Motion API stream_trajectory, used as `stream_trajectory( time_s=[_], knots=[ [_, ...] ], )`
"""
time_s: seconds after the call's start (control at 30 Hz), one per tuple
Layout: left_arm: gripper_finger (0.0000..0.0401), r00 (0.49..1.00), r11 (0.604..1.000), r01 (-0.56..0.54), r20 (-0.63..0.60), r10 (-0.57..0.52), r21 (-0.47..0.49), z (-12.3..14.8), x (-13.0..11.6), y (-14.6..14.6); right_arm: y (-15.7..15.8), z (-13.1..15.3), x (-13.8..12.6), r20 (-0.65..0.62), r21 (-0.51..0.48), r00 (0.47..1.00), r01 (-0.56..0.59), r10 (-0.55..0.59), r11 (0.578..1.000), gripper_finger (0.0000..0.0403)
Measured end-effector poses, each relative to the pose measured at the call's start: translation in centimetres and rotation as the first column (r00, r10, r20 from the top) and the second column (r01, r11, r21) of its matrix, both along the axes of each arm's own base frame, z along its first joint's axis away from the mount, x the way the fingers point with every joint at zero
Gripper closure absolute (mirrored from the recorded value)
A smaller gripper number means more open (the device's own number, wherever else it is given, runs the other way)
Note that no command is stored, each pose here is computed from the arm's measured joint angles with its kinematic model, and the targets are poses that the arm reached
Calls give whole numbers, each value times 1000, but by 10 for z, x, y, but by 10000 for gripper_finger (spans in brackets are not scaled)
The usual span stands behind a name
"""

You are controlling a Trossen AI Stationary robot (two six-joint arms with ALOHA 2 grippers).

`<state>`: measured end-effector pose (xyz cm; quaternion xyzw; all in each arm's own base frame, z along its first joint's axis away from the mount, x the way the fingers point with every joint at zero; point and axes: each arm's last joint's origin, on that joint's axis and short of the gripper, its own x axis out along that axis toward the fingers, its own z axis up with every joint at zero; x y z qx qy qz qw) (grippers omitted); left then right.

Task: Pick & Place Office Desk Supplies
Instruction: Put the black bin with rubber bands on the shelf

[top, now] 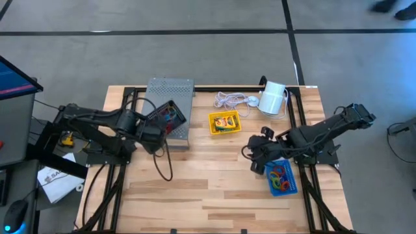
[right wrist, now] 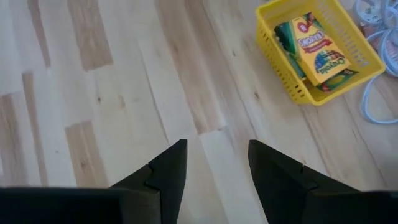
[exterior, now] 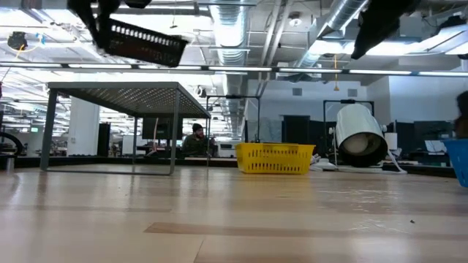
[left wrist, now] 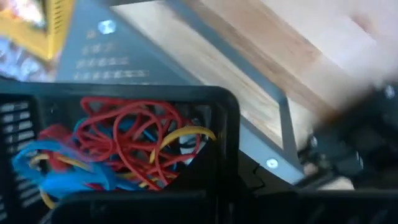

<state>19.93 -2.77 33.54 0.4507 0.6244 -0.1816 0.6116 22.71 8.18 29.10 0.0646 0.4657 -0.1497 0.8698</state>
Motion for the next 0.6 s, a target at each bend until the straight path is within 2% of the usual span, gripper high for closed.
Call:
stream_trajectory(
  time_s=[0.27, 0.43, 0.53, 0.6],
  knots=[
    [401, 983, 985, 165, -77, -168, -49, 1, -3, 6, -8, 5, 13, 106, 44, 993, 47, -51, 998, 235],
    [401, 988, 989, 139, -60, -142, -43, 4, -4, 19, -7, 10, 20, 185, 77, 981, 48, -61, 996, 235],
    [401, 986, 987, 160, -38, -161, -15, 9, -9, 31, -6, 12, 23, 227, 94, 972, 43, -63, 995, 235],
    [401, 989, 989, 146, 30, -146, 4, 16, -13, 43, -5, 14, 25, 250, 104, 966, 40, -66, 994, 235]
  ],
)
